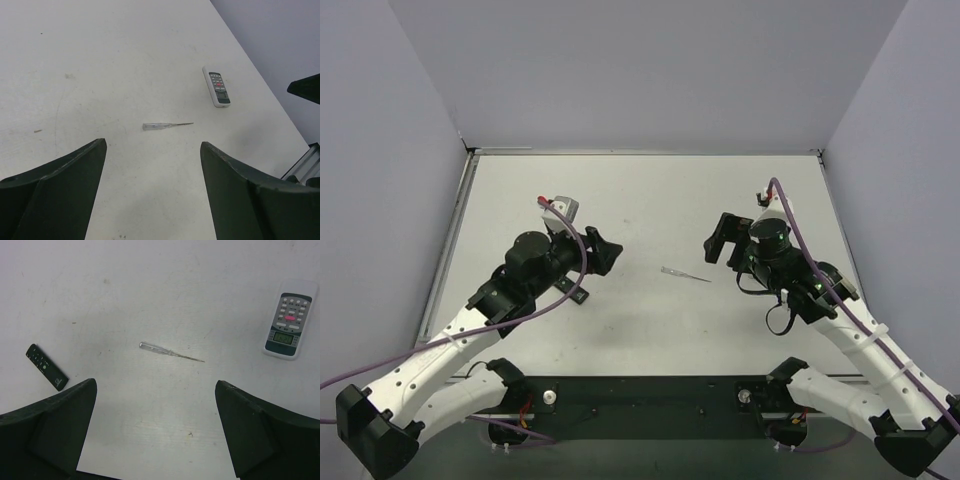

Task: Unload the batteries from the remote control

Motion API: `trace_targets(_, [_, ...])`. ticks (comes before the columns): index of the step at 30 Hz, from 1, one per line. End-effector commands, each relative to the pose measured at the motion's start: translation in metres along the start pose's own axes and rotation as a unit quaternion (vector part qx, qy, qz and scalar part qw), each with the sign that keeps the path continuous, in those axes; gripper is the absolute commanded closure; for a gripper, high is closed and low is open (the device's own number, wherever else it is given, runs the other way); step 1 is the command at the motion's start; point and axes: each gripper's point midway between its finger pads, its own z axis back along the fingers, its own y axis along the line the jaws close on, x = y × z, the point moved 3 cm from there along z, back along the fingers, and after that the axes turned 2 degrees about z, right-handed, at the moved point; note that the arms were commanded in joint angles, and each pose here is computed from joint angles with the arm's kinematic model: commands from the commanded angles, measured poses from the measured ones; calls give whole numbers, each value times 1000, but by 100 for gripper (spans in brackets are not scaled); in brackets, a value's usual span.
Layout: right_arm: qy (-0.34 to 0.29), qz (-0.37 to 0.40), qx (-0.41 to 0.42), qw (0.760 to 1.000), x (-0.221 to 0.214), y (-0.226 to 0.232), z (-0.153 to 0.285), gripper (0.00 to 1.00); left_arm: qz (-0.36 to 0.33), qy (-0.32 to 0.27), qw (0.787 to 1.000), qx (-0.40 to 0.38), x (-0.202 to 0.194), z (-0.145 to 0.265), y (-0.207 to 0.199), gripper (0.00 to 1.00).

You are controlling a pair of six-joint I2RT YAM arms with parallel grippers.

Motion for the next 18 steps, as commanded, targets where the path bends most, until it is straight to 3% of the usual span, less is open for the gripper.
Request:
trace_targets(1, [4, -16, -13, 1000, -8, -8, 4, 1, 20, -12, 999, 24, 0, 3, 6, 17])
trace_targets(3, [10, -17, -19, 1000, -16, -13, 2, 1, 36, 5, 998, 61, -8, 0, 17, 21])
trace_targets(6, [15, -25, -32, 999, -29, -21, -2, 1, 56, 33, 982, 178, -23, -5, 51, 22])
trace_targets(8, [17, -25, -32, 999, -30, -21, -3, 1, 74, 50, 954, 286, -34, -1, 89, 18])
trace_targets(11, [21, -21, -23, 999, -30, -19, -1, 1, 122, 71, 916, 376, -38, 7, 131, 17])
trace_targets(14, [15, -4, -1, 1000, -28, -14, -1, 1, 199, 101, 877, 426, -45, 15, 176, 19])
trace_targets(18, [9, 19, 37, 999, -37, -9, -4, 1, 227, 126, 834, 487, -62, 18, 203, 20])
